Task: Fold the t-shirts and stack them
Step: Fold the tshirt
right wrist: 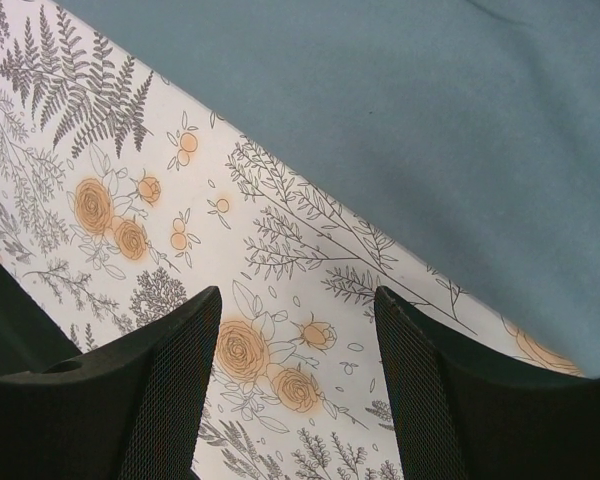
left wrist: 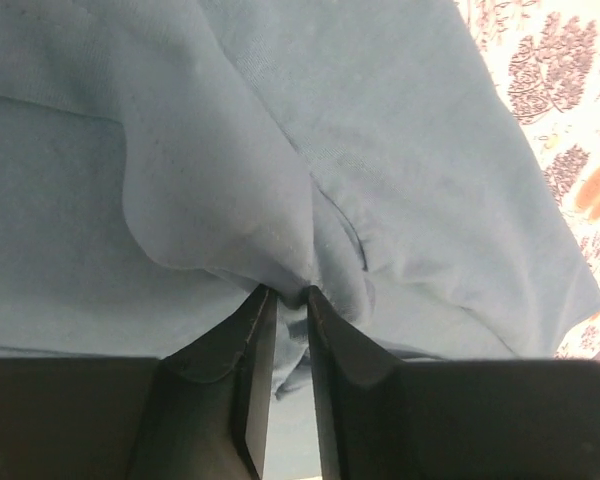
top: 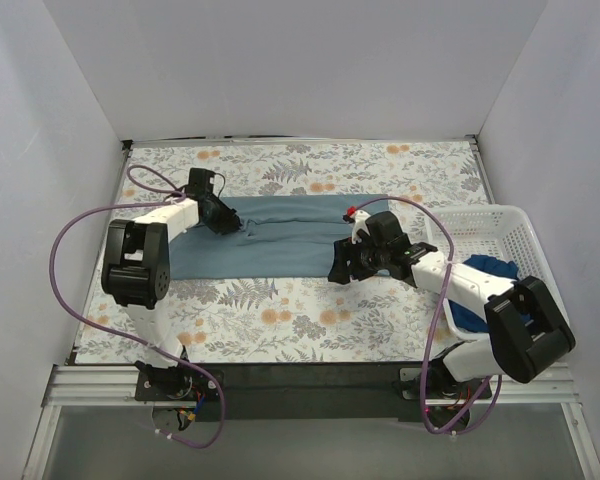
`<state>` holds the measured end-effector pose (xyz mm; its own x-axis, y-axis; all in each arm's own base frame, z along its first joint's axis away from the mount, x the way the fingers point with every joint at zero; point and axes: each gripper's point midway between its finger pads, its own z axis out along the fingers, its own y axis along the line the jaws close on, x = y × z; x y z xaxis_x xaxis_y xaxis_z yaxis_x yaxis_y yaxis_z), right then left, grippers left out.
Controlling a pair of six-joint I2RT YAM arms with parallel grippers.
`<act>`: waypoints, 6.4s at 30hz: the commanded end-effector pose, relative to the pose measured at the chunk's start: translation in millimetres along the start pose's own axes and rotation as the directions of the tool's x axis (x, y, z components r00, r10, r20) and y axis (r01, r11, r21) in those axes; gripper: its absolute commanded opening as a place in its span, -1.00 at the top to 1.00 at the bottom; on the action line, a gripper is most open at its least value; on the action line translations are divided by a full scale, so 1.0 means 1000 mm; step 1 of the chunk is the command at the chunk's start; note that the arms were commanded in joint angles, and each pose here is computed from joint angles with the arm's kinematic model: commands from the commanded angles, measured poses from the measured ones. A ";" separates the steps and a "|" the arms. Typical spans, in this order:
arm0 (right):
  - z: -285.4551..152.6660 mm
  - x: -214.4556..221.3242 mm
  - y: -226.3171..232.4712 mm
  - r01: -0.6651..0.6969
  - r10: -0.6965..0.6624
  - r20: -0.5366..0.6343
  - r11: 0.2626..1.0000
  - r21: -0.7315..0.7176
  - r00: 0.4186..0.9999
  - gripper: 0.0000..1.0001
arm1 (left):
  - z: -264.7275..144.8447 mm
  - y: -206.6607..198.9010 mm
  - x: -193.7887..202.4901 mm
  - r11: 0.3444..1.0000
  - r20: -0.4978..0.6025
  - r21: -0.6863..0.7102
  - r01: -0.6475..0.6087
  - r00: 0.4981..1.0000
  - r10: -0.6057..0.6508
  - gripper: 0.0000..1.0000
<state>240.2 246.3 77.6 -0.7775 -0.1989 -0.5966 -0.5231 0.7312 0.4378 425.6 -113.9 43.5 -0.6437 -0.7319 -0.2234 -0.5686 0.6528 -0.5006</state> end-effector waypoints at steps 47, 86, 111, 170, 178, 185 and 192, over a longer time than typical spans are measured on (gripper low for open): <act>0.001 -0.034 -0.018 -0.233 0.234 0.007 0.971 -0.060 0.972 -0.39 | -0.127 0.120 0.001 0.984 0.214 -0.033 0.175 0.963 -0.164 0.18; 0.078 -0.139 0.039 0.023 0.011 0.128 0.966 -0.259 0.992 -0.32 | -0.017 0.065 -0.060 0.997 0.125 0.003 0.076 0.989 -0.076 0.44; 0.193 -0.200 0.072 0.227 -0.145 0.220 0.880 -0.417 0.965 0.12 | -0.029 0.064 -0.078 0.997 0.178 -0.070 0.012 0.984 0.001 1.00; 0.203 -0.182 0.107 0.096 -0.021 0.149 0.854 -0.512 0.989 0.63 | -0.054 0.072 -0.097 0.981 0.246 -0.196 0.002 0.968 0.047 0.19; 0.227 -0.152 0.057 0.014 0.036 0.114 0.910 -0.414 0.993 0.63 | -0.045 0.078 -0.091 0.978 0.222 -0.206 0.000 0.974 0.047 0.22; 0.182 -0.181 0.073 0.114 -0.029 0.191 0.886 -0.450 0.981 0.56 | -0.065 0.071 -0.083 0.981 0.241 -0.191 -0.023 0.968 0.070 0.14; 0.093 -0.163 0.032 0.098 -0.044 0.212 0.963 -0.252 0.976 0.43 | -0.082 0.102 -0.050 0.970 0.227 -0.244 -0.012 0.972 0.069 0.11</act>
<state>370.9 403.4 79.0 -0.7466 -0.1294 -0.6526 -0.6330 0.4400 0.6370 375.9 -0.3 61.3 -0.5722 -0.7127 -0.4058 -0.6562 0.6946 -0.2947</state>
